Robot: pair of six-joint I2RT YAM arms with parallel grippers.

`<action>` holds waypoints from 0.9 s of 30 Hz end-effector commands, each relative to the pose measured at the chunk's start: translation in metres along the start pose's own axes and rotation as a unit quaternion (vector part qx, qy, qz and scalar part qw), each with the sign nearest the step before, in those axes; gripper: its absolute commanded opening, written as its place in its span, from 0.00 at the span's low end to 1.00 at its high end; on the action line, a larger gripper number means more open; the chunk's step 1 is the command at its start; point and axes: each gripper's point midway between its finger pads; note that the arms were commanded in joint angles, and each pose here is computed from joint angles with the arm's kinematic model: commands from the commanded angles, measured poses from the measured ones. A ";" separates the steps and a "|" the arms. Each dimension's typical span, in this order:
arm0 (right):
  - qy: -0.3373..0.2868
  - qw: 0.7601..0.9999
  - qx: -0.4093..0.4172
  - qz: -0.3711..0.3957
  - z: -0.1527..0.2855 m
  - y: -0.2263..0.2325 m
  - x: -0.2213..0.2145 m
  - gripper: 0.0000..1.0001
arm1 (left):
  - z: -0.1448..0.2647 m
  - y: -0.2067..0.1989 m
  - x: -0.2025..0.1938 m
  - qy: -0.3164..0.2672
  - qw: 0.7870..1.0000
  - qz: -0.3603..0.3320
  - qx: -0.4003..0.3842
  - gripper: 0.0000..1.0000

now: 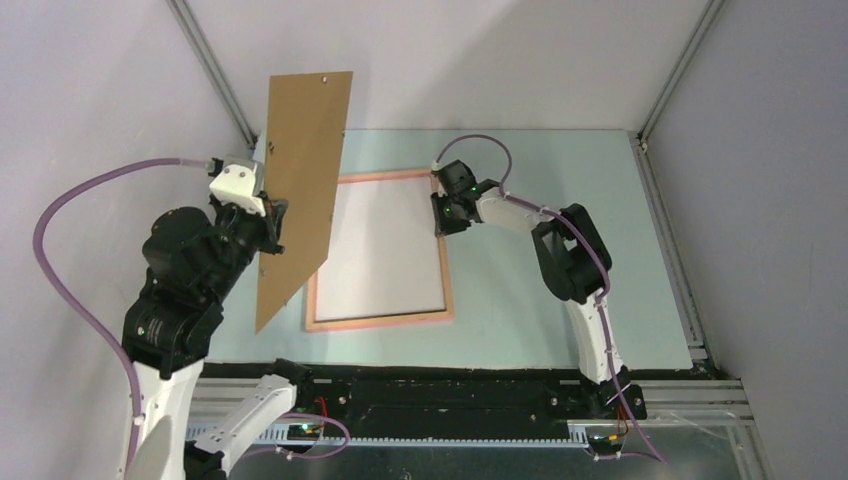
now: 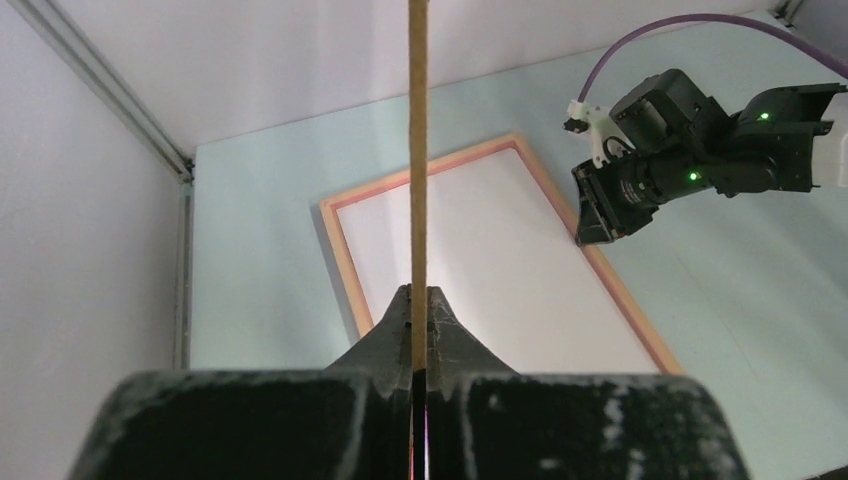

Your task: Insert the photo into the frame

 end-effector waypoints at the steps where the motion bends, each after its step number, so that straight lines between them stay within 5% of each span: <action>1: -0.016 0.998 -0.052 -0.016 0.022 -0.047 0.003 0.19 | -0.014 -0.014 0.044 -0.075 0.996 0.021 -0.036 0.00; 13: -0.049 0.989 -0.100 -0.096 0.066 -0.136 -0.022 0.11 | -0.068 -0.062 0.052 -0.055 0.979 0.140 -0.140 0.00; 22: -0.076 0.983 -0.105 -0.130 0.091 -0.155 -0.034 0.09 | -0.115 -0.094 0.046 -0.020 0.948 0.245 -0.201 0.00; 27: -0.091 0.982 -0.104 -0.131 0.098 -0.158 -0.033 0.27 | -0.134 -0.110 0.033 0.006 0.930 0.282 -0.235 0.00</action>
Point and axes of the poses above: each gripper's point midway between its finger pads, its own z axis back along the fingers, its own y axis along the line the jaws close on, x = y × z, and after that the axes turned 4 degrees about z, right-handed
